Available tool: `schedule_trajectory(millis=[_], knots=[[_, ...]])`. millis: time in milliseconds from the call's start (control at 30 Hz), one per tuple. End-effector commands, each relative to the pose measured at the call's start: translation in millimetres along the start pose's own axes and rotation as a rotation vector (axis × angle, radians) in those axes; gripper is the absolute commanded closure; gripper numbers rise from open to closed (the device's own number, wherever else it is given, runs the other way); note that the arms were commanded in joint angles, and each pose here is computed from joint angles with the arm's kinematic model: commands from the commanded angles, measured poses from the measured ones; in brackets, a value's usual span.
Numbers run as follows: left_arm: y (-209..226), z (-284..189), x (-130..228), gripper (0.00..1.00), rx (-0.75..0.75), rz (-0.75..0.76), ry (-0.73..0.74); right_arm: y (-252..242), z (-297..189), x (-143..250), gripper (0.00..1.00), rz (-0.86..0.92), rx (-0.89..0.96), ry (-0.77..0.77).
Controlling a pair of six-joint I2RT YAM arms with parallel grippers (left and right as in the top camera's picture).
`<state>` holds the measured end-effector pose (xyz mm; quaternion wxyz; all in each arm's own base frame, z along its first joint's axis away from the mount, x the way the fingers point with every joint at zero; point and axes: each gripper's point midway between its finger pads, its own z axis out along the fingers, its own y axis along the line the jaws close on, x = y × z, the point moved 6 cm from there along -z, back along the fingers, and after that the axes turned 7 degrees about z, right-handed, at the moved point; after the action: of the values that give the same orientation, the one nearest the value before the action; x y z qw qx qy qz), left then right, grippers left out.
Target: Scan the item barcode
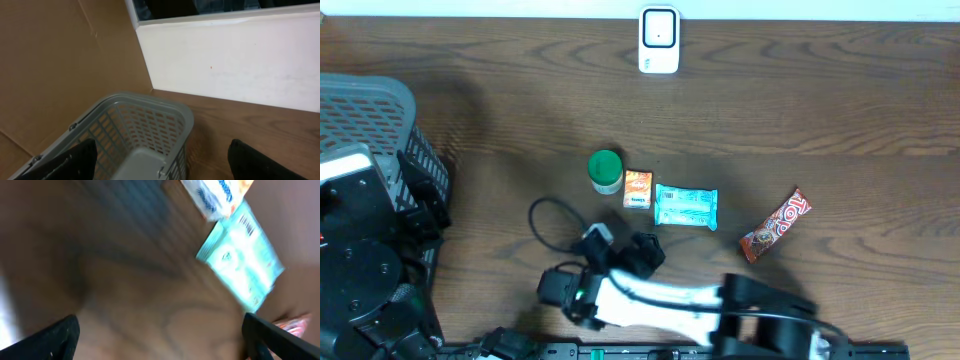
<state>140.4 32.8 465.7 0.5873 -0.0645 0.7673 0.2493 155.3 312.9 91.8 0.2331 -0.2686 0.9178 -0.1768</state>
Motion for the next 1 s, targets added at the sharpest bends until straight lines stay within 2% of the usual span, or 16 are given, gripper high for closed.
schedule_trajectory(millis=[0, 100, 233, 367, 500, 600, 633, 733, 967], knots=[[0, 1, 1, 0.16, -0.012, -0.004, 0.006, -37, -31, -22, 0.01, 0.226, -0.225, 0.059], [0, 1, 1, 0.16, -0.012, -0.004, 0.006, -88, -40, -42, 0.01, 0.354, -0.339, 0.071], [0, 1, 1, 0.16, -0.012, -0.004, 0.006, -152, -30, -55, 0.01, 0.426, -0.547, 0.115], [0, 1, 1, 0.16, -0.012, -0.004, 0.006, -218, 21, -54, 0.01, 0.442, -0.814, 0.132], [0, 1, 1, 0.16, -0.012, -0.004, 0.006, -251, 78, -38, 0.01, 0.463, -0.844, 0.173], [0, 1, 1, 0.16, -0.012, -0.004, 0.006, -255, 111, -29, 0.01, 0.482, -0.906, 0.206], [0, 1, 1, 0.16, -0.012, -0.004, 0.006, -248, 127, -27, 0.01, 0.466, -0.992, 0.195], [0, 1, 1, 0.16, -0.012, -0.004, 0.006, -238, 154, -25, 0.01, 0.457, -1.019, 0.204], [0, 1, 1, 0.16, -0.012, -0.004, 0.006, -206, 177, -9, 0.01, 0.376, -1.070, 0.299]])
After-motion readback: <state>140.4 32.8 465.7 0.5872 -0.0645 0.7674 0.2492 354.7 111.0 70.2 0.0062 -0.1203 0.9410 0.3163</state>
